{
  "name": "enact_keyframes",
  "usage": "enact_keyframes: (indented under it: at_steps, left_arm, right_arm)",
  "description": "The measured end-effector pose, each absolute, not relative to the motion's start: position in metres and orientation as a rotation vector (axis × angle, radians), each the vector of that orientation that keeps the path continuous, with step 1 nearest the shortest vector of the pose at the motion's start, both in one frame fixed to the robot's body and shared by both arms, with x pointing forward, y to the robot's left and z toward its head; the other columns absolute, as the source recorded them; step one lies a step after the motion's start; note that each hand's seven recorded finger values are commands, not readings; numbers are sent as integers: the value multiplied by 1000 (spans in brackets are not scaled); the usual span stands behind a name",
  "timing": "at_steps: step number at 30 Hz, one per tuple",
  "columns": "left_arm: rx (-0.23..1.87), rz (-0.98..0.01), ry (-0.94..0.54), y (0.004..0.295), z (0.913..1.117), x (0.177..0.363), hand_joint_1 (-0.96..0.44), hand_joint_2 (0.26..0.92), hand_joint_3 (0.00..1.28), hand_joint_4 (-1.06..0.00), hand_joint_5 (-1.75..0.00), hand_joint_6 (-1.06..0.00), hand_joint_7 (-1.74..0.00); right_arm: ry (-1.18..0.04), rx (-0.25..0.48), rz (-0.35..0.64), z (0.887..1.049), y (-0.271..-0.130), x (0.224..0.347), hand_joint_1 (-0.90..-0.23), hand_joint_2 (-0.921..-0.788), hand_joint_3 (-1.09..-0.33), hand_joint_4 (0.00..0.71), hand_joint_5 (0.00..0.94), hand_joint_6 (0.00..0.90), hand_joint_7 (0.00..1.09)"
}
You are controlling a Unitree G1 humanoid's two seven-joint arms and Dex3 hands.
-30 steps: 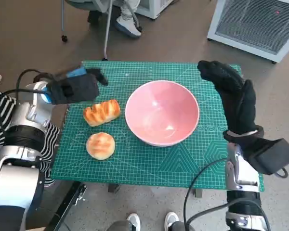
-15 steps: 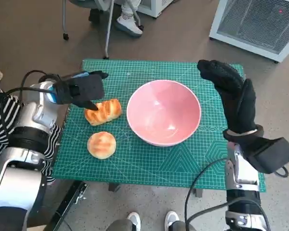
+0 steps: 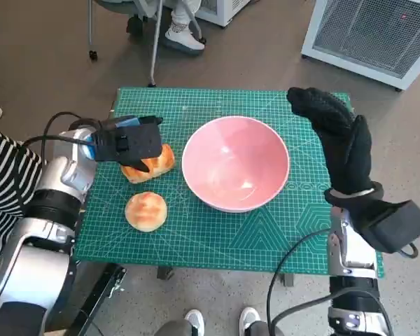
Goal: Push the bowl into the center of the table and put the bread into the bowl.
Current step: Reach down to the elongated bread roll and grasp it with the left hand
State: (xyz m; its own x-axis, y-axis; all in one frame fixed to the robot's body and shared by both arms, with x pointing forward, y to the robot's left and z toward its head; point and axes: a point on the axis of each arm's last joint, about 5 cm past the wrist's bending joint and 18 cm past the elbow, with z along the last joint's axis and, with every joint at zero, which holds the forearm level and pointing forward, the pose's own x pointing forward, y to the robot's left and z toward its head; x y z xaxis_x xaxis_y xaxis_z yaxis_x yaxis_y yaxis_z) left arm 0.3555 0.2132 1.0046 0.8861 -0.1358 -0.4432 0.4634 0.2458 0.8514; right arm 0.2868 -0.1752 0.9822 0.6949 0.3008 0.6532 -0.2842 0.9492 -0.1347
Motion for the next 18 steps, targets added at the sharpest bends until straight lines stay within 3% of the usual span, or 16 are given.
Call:
enact_keyframes:
  at_steps: [18]
  left_arm:
    - [1254,-382,388,209,969,350,-331,769,11,-133,-28,-182,-25]
  right_arm:
    - [-727,-22,326,982,-176,287,-813,-921,-763,217,2,36,626]
